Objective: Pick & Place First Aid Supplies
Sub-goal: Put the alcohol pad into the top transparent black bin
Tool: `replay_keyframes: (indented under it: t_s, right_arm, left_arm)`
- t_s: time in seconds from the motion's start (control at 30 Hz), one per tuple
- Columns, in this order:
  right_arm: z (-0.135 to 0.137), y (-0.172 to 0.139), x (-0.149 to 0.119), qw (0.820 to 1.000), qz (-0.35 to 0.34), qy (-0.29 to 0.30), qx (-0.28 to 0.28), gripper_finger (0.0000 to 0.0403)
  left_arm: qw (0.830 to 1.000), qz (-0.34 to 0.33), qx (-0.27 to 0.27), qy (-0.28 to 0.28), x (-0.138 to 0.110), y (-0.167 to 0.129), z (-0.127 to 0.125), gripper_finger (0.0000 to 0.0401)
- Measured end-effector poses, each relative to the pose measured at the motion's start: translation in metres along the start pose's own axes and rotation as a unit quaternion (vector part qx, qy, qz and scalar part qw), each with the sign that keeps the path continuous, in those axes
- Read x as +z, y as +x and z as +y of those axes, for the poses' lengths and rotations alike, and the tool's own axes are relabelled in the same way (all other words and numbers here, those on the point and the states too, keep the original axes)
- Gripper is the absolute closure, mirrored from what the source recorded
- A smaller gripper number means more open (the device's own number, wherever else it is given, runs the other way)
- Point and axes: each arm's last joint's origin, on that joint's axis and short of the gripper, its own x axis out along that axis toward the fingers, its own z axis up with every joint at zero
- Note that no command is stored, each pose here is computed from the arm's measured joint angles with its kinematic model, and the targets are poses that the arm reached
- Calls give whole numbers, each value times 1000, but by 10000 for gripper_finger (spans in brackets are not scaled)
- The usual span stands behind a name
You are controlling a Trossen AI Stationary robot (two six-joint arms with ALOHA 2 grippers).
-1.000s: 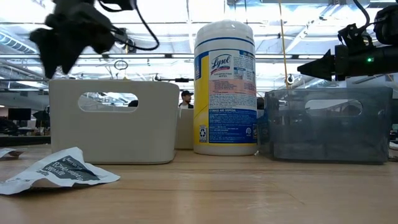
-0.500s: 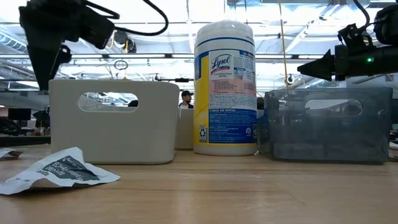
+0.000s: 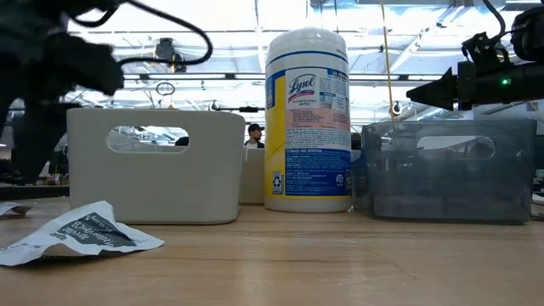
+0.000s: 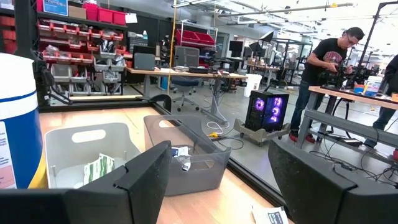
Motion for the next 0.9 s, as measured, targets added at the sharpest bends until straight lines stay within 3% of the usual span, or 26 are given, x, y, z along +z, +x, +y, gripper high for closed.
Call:
replay_keyframes:
  t_s: [0.27, 0.53, 0.67, 0.9]
  right_arm:
    - [0, 0, 0, 1000, 0, 0, 0, 140]
    - [0, 0, 0, 1000, 0, 0, 0, 140]
    - [0, 0, 0, 1000, 0, 0, 0, 140]
    - [0, 0, 0, 1000, 0, 0, 0, 140]
  left_arm:
    - [998, -11, -9, 64, -22, 32, 3, 132]
    - [995, -36, 16, 87, -30, 39, 0, 136]
    - [995, -42, 23, 91, -30, 39, 0, 166]
    - [998, -48, 29, 27, -29, 40, 1, 250]
